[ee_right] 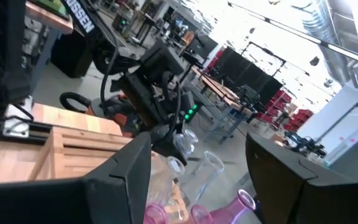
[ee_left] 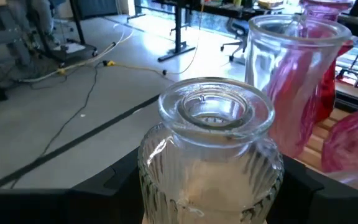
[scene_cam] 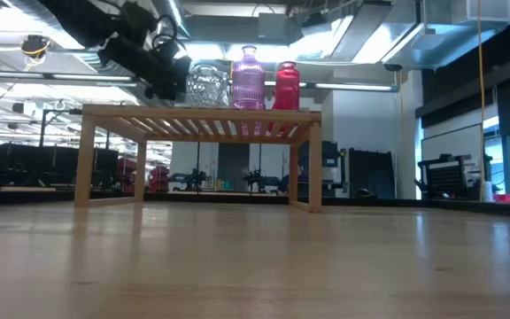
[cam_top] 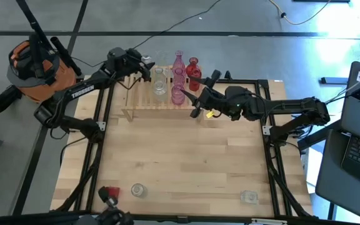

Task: Sort vases onto shelf
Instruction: Put the transparent vase on the shelf, then put the transparent vase on the shelf aligned with the other transparent vase on the left

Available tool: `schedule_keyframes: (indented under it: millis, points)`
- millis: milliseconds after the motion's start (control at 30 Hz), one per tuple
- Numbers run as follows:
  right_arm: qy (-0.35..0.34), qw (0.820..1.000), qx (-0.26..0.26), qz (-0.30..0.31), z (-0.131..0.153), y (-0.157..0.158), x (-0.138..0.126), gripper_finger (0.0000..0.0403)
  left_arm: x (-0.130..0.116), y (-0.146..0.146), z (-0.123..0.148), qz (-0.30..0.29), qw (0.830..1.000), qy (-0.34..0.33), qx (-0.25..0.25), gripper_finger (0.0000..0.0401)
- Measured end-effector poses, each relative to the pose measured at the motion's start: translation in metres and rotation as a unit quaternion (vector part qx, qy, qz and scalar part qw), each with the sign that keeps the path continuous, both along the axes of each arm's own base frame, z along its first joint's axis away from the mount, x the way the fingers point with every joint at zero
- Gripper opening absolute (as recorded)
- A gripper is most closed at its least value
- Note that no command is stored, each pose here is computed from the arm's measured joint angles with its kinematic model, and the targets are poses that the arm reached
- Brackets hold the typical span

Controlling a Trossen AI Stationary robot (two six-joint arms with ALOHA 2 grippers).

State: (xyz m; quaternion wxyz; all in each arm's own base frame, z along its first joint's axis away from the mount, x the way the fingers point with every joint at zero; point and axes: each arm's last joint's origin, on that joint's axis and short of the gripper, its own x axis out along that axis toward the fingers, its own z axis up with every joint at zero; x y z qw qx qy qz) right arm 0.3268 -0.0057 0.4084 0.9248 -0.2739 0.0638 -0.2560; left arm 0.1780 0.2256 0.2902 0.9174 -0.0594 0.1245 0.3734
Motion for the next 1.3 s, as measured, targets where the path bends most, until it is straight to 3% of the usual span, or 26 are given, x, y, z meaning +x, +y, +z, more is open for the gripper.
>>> schedule_keyframes:
  millis: [267, 467, 733, 1300]
  points:
    - [0.002, 1.0, 0.0, -0.019, 0.0, -0.005, 0.0, 0.0211, 0.005, 0.007, -0.004, 0.006, 1.0, 0.001, 0.012, 0.0231]
    - [0.001, 1.0, 0.0, -0.024, 0.0, -0.007, -0.001, 0.0211, 0.003, 0.007, -0.005, 0.027, 1.0, 0.009, 0.012, 0.0269]
    - [0.001, 1.0, 0.0, -0.024, 0.0, -0.007, -0.001, 0.0211, 0.001, 0.002, 0.003, 0.02, 1.0, -0.005, 0.023, 0.0264]
    - [0.001, 1.0, 0.0, -0.01, 0.0, -0.006, 0.0, 0.0211, -0.022, -0.028, 0.047, 0.028, 0.994, -0.074, 0.072, 0.0264]
